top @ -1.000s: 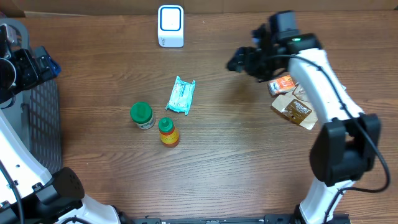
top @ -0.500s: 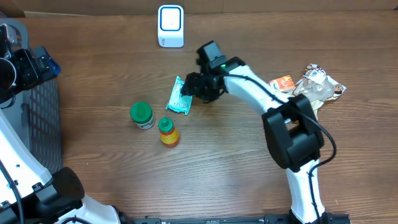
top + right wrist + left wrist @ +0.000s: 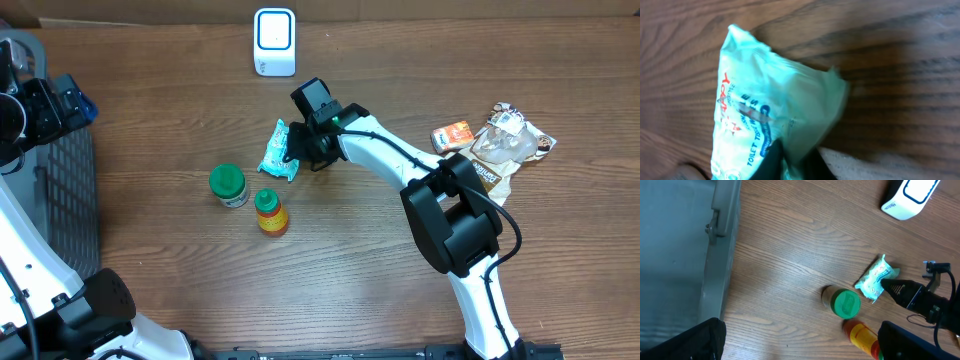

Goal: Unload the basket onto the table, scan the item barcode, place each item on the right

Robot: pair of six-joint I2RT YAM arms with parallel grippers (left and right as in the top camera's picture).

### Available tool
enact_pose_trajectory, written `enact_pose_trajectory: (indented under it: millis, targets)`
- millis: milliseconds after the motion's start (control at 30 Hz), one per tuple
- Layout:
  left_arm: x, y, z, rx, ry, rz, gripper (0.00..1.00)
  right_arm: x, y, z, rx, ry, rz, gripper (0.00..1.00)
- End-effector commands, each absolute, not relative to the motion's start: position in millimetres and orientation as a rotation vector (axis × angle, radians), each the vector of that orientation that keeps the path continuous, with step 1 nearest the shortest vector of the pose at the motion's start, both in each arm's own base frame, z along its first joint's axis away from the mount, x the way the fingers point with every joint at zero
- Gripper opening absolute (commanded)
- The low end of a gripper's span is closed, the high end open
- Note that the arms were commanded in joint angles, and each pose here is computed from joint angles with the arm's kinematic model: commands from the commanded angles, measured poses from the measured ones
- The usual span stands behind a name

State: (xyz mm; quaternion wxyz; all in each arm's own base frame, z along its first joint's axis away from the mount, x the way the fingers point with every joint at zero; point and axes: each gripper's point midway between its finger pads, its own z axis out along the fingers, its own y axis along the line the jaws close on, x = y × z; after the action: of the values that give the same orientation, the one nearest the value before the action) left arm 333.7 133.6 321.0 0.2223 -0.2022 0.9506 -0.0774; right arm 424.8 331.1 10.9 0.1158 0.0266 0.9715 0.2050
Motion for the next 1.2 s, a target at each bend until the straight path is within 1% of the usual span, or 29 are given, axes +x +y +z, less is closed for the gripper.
enact_pose_trajectory:
  millis: [0, 100, 167, 333, 400, 500, 633, 733, 800, 867, 900, 933, 967, 1033, 1100, 1167]
  targets:
    - [334.9, 133.5, 317.6, -0.535, 2.640, -0.216, 1.00, 417.5, 307.0, -23.0, 0.116, 2.923, 0.455, 0.04]
    - [334.9, 133.5, 317.6, -0.535, 2.640, -0.216, 1.00, 423.9, 290.4, -12.8, 0.134, 2.929, 0.440, 0.04]
    - [334.9, 133.5, 317.6, -0.535, 2.640, -0.216, 1.00, 430.3, 279.0, 3.3, 0.100, 2.917, 0.433, 0.04]
    - [334.9, 133.5, 317.6, -0.535, 2.640, -0.216, 1.00, 442.7, 259.0, 72.8, -0.070, 2.817, 0.432, 0.04]
    - [334.9, 133.5, 317.6, -0.535, 2.640, -0.216, 0.99, 441.2, 247.6, 99.0, -0.097, 2.788, 0.373, 0.04]
    - [334.9, 133.5, 317.6, -0.535, 2.640, -0.216, 1.00, 431.5, 216.8, 127.6, -0.108, 2.782, 0.156, 0.04]
    - [334.9, 133.5, 317.6, -0.535, 2.640, -0.216, 1.00, 407.6, 176.0, 140.3, -0.155, 2.810, -0.249, 0.04]
    - [334.9, 133.5, 317.6, -0.535, 2.640, -0.216, 1.00, 391.5, 159.2, 141.3, -0.198, 2.814, -0.472, 0.04]
    - [334.9, 133.5, 317.6, -0.535, 2.640, -0.216, 1.00, 386.8, 161.7, 138.5, -0.190, 2.828, -0.481, 0.04]
    - [334.9, 133.5, 317.6, -0.535, 2.640, -0.216, 1.00, 388.9, 179.2, 130.0, -0.145, 2.855, -0.346, 0.04]
    - [334.9, 133.5, 317.6, -0.535, 2.640, -0.216, 0.99, 393.7, 189.6, 124.8, -0.136, 2.862, -0.256, 0.13]
    - [334.9, 133.5, 317.6, -0.535, 2.640, -0.216, 1.00, 399.1, 194.8, 121.5, -0.122, 2.859, -0.200, 0.25]
    - [334.9, 133.5, 317.6, -0.535, 2.640, -0.216, 1.00, 406.6, 199.7, 116.7, -0.099, 2.858, -0.126, 0.32]
    - [334.9, 133.5, 317.6, -0.535, 2.640, -0.216, 1.00, 417.6, 202.4, 107.7, -0.052, 2.876, 0.005, 0.49]
    - [334.9, 133.5, 317.6, -0.535, 2.640, -0.216, 0.99, 426.1, 193.4, 98.9, 0.024, 2.916, 0.122, 0.55]
    - [334.9, 133.5, 317.6, -0.535, 2.640, -0.216, 1.00, 432.2, 179.0, 91.5, 0.103, 2.953, 0.210, 0.57]
